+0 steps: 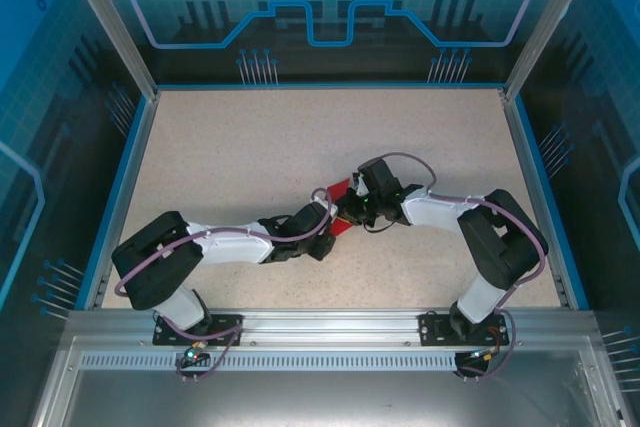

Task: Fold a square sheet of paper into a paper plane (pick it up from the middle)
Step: Fourth fold the wing at the center of the table.

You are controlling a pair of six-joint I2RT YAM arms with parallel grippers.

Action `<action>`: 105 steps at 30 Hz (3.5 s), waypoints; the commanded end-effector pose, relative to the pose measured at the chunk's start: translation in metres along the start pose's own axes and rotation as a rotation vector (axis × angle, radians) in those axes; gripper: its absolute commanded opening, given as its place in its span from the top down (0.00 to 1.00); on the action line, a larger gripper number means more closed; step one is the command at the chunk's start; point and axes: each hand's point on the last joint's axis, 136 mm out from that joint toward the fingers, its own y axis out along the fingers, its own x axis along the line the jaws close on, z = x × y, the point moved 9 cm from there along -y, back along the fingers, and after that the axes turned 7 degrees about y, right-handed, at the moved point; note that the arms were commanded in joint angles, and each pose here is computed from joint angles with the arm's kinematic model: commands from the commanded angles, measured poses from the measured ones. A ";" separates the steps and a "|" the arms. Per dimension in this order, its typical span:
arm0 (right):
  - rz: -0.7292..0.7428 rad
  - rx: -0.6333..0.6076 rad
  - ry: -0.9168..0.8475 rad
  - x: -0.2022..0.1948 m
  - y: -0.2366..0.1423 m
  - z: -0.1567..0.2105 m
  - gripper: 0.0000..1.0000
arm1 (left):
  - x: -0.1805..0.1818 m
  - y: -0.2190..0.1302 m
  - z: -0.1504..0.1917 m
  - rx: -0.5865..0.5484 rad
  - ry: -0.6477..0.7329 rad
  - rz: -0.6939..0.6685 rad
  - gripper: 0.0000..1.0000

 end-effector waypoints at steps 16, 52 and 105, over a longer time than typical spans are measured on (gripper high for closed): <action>0.013 0.026 -0.010 0.000 -0.001 0.001 0.87 | 0.001 0.001 -0.001 -0.023 -0.004 -0.047 0.79; -0.074 0.000 -0.146 0.023 -0.019 0.012 0.86 | 0.056 0.012 0.001 0.010 -0.362 0.489 0.92; -0.039 0.018 -0.074 0.013 0.015 -0.006 0.87 | 0.072 0.019 -0.004 0.124 -0.479 0.635 0.91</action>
